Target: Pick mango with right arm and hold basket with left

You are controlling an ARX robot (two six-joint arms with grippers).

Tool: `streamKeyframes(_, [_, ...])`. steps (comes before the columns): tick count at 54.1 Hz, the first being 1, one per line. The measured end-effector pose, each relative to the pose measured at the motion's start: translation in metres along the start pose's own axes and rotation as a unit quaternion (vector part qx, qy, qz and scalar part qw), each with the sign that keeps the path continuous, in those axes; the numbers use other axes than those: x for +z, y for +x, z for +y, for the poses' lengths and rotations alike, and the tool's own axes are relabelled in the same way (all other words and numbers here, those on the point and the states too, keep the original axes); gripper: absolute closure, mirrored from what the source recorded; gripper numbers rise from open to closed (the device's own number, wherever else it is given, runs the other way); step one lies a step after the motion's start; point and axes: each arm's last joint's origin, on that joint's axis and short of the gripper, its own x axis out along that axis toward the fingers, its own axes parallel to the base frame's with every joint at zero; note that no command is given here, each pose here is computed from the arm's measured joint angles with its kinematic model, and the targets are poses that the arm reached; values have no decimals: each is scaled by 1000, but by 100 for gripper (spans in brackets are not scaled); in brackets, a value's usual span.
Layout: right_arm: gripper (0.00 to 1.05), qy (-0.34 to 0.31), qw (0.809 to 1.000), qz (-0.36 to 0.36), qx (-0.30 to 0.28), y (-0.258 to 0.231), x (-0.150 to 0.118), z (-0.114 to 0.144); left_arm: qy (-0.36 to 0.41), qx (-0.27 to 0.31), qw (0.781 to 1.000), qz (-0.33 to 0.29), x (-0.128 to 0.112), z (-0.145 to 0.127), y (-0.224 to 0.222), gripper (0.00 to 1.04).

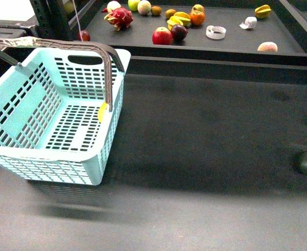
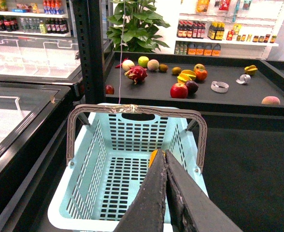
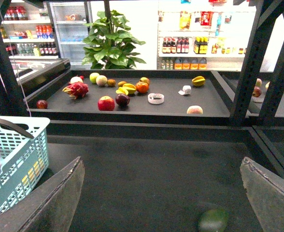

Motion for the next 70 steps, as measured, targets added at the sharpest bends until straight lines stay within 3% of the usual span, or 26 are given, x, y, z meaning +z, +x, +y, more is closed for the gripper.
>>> streamKeyframes(70, [8,0,1000,0,0,0,0,0,0,0,1000,-2,1,0,-40,103])
